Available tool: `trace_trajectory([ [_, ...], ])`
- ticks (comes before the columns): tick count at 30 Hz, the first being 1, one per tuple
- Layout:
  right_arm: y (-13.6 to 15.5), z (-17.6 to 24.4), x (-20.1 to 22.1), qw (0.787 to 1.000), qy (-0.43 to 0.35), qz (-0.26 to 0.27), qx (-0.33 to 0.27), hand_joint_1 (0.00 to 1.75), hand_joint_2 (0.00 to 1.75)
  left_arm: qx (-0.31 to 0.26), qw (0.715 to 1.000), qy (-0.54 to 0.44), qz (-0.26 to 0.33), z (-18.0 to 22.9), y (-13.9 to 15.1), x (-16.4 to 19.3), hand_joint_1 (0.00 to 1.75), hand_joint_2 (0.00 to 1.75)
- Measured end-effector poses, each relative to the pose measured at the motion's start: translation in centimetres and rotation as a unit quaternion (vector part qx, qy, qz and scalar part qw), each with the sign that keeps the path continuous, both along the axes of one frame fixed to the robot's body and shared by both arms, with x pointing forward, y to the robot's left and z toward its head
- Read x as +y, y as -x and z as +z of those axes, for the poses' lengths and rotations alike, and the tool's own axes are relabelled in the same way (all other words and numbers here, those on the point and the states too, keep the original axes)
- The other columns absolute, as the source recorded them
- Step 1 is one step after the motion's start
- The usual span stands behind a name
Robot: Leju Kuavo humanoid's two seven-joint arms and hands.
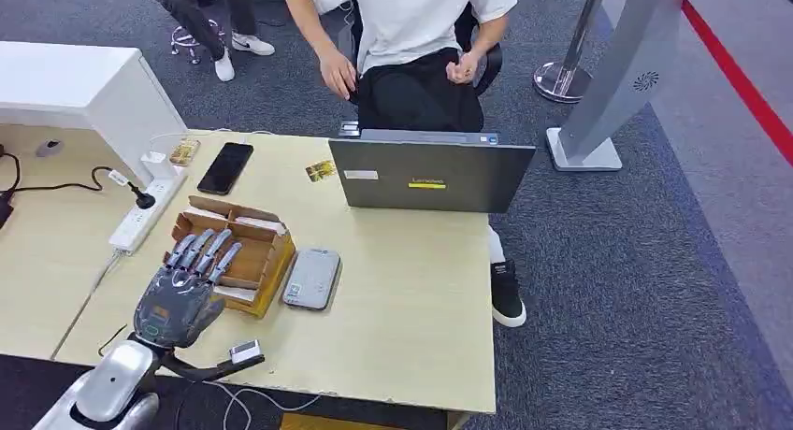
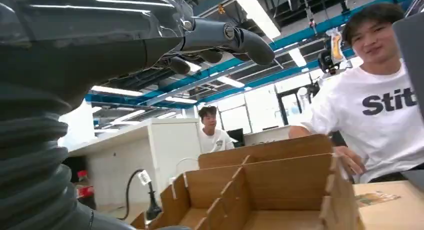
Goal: Pass the card to the sensor for recognition and then transmit it.
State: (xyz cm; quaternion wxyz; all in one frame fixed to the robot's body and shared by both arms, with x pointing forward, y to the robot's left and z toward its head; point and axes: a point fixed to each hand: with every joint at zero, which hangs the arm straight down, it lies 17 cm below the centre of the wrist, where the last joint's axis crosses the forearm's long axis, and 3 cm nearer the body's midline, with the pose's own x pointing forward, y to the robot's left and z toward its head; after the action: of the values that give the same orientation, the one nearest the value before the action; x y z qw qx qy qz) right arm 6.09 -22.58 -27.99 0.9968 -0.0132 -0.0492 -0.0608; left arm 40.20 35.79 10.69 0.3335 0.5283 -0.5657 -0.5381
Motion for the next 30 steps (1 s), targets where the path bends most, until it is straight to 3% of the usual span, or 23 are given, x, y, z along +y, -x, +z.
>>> trace_trajectory([
  [17, -0.1, 0.0, 0.4, 1.000, -0.004, 0.005, -0.002, 0.00, 1.75, 0.056, 0.997, -0.013, 0.060, -3.0, 0.0, 5.8, 0.00, 1.75],
  [30, -0.2, 0.1, 0.3, 1.000, -0.002, 0.007, -0.004, 0.00, 1.75, 0.058, 0.996, 0.006, 0.073, -4.0, -0.6, 6.2, 0.00, 1.75],
])
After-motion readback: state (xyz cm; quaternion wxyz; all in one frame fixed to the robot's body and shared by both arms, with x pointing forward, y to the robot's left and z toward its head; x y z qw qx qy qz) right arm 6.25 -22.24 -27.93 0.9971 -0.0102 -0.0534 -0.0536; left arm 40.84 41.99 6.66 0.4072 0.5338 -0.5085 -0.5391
